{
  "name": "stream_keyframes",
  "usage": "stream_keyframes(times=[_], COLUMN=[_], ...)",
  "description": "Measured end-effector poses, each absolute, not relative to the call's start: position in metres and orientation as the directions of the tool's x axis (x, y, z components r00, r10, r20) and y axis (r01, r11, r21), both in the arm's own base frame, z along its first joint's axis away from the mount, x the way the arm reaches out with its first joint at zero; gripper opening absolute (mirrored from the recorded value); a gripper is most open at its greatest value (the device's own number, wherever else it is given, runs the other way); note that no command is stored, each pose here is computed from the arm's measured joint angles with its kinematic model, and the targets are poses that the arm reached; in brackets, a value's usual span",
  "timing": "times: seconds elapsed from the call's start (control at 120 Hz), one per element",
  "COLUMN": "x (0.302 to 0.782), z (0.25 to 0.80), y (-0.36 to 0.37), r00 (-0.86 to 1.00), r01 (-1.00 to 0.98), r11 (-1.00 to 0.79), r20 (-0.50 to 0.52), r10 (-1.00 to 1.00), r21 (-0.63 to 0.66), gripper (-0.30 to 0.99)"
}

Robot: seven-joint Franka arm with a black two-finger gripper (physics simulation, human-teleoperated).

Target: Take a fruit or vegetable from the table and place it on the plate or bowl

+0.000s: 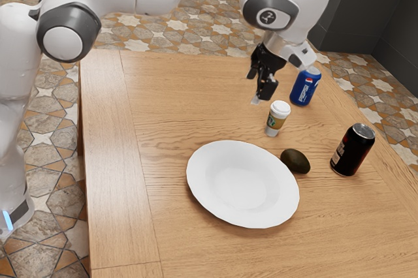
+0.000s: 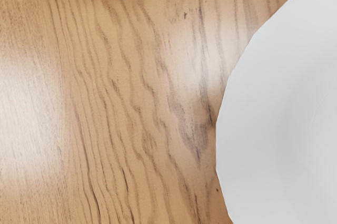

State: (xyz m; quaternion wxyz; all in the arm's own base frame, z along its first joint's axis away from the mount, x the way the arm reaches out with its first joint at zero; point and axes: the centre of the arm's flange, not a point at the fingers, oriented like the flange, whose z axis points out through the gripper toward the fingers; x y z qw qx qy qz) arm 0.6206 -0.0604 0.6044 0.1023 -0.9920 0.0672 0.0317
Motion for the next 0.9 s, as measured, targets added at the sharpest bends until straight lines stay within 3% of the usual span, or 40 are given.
stream_keyframes(times=[0.275,0.9], x=[0.632,0.672], z=[0.614,0.532], y=[-0.06,-0.131], r00=[0.988,0.886], r01=[-0.142,-0.463], r11=[-0.968,-0.884], r20=[0.031,-0.031], r10=[-0.151,-0.462], r21=[-0.206,-0.067], gripper=[0.69,0.69])
